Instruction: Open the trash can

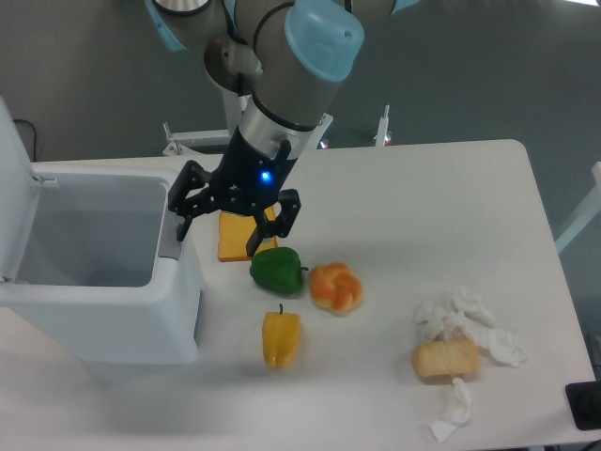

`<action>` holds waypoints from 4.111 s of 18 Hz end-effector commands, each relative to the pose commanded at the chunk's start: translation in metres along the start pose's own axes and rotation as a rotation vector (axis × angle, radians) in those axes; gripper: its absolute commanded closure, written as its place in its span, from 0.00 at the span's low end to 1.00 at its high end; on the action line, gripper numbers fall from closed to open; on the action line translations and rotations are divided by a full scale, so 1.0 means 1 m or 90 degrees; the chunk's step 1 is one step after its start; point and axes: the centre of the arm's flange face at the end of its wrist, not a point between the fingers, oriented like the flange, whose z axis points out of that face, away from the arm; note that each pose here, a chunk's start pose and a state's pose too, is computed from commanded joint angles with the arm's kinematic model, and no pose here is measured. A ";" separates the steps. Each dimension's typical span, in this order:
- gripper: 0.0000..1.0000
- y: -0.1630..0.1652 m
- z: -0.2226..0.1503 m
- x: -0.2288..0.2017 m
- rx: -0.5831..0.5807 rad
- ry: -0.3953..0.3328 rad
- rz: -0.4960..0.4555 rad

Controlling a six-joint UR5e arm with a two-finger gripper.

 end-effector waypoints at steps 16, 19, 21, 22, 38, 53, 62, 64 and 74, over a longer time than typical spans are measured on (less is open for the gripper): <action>0.00 0.012 -0.007 -0.081 -0.116 -0.255 0.121; 0.00 0.019 -0.003 -0.078 -0.141 -0.260 0.154; 0.00 0.029 0.004 -0.077 -0.163 -0.272 0.157; 0.00 0.033 0.006 -0.080 -0.180 -0.289 0.155; 0.00 0.041 0.029 -0.085 -0.255 -0.325 0.217; 0.00 0.035 0.040 -0.089 -0.303 -0.351 0.283; 0.00 0.022 0.047 -0.080 -0.332 -0.367 0.350; 0.00 0.004 0.042 -0.068 -0.311 -0.380 0.380; 0.00 0.008 0.054 -0.075 -0.340 -0.359 0.431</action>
